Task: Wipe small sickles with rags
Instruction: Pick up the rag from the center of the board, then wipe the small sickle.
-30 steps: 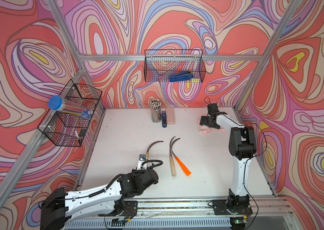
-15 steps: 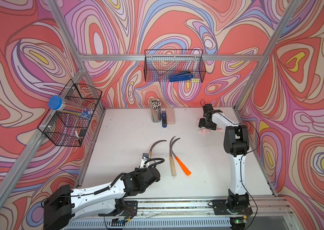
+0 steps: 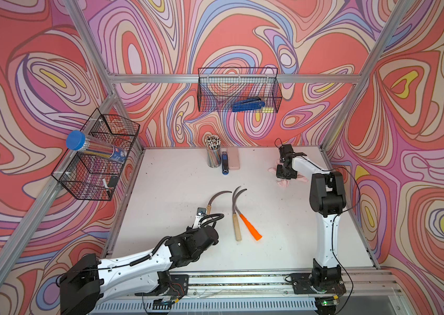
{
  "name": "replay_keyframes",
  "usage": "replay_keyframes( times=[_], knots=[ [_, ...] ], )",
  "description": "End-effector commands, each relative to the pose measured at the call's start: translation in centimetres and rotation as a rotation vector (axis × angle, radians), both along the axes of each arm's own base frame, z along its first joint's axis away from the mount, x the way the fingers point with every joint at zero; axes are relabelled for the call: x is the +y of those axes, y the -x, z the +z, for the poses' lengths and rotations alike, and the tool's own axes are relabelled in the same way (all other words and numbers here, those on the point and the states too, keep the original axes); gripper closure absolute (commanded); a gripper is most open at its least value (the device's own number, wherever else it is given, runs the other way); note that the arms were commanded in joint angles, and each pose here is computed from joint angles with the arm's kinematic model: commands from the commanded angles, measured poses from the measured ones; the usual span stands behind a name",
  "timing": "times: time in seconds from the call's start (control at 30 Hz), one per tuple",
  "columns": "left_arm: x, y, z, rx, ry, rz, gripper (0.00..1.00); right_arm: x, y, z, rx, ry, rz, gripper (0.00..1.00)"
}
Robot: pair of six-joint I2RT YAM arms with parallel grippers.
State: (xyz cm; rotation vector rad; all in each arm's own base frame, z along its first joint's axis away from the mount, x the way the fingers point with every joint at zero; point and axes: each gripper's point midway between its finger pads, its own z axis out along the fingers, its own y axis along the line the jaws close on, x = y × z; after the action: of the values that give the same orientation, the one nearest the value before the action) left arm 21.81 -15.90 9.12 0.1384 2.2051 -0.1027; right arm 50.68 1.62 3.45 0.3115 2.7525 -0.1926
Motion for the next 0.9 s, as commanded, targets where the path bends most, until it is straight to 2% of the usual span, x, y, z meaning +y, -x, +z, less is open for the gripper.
replay_keyframes(
  times=[0.0,0.27,0.4,0.5,0.67,0.77,0.87],
  knots=[
    [-1.0,-1.4,0.7,-0.053,0.026,-0.03,1.0,0.6,0.6,5.8,-0.12,0.043,0.004,1.0],
    [-1.3,-2.7,0.1,-0.092,0.001,-0.026,1.0,6.1,4.5,15.8,-0.324,0.069,0.084,1.0],
    [-0.7,-2.5,0.2,-0.119,0.013,-0.03,1.0,11.6,7.9,21.6,-0.456,0.007,0.215,1.0],
    [-0.4,-2.2,0.7,-0.131,0.032,-0.036,1.0,16.8,10.4,24.1,-0.511,-0.076,0.349,1.0],
    [-0.1,-2.1,1.5,-0.162,0.042,-0.052,1.0,25.8,15.0,25.3,-0.522,-0.219,0.571,1.0],
    [-0.2,-2.1,1.7,-0.203,0.047,-0.075,1.0,31.0,17.4,24.0,-0.479,-0.338,0.691,1.0],
    [0.0,-2.2,1.6,-0.225,0.033,-0.079,1.0,33.5,18.2,21.5,-0.406,-0.442,0.727,1.0]
  ],
)
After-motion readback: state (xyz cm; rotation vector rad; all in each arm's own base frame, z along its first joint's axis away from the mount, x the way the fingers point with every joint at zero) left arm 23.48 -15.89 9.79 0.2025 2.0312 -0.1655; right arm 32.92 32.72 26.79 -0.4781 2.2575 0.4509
